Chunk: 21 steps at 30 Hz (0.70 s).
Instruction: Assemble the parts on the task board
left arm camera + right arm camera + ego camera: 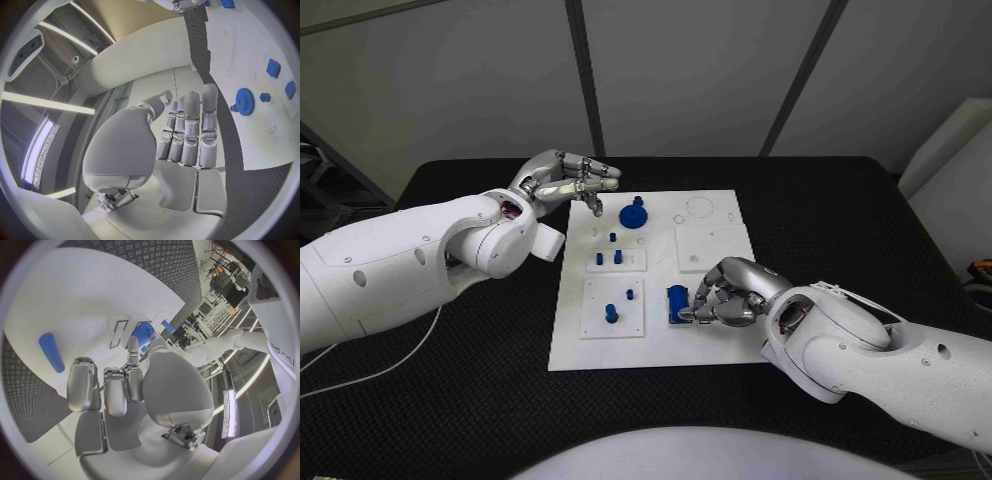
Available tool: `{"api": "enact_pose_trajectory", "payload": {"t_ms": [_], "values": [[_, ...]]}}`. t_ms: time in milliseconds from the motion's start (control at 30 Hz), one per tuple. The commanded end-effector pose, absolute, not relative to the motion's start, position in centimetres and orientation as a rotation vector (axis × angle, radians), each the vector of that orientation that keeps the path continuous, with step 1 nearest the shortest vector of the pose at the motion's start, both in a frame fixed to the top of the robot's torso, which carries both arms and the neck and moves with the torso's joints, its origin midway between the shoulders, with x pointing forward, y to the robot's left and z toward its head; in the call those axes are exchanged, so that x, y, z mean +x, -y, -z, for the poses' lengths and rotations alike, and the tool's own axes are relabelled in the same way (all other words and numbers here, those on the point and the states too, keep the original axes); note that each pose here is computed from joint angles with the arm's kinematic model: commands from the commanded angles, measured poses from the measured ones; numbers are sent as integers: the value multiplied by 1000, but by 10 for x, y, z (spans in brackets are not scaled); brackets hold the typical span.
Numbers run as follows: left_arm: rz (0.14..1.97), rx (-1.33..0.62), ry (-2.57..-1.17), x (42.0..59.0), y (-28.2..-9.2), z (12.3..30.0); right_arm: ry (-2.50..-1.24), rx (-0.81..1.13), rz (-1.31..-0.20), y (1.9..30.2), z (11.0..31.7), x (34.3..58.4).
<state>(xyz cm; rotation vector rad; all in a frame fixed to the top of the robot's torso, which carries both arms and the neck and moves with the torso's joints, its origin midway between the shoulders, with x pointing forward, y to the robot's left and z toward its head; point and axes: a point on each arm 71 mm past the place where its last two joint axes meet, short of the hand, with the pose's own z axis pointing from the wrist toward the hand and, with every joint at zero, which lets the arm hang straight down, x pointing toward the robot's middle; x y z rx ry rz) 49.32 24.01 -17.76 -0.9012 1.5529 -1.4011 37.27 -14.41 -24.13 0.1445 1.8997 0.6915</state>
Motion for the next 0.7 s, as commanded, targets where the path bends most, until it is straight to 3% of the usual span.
{"api": "enact_pose_trajectory", "payload": {"t_ms": [33,700], "values": [[1414,-896,-1557,493,-239,177,-1897,129,-698,144,240,372],[1412,-897,-1556,493,-240,177,-1842,153,-752,151,233,369]]}}
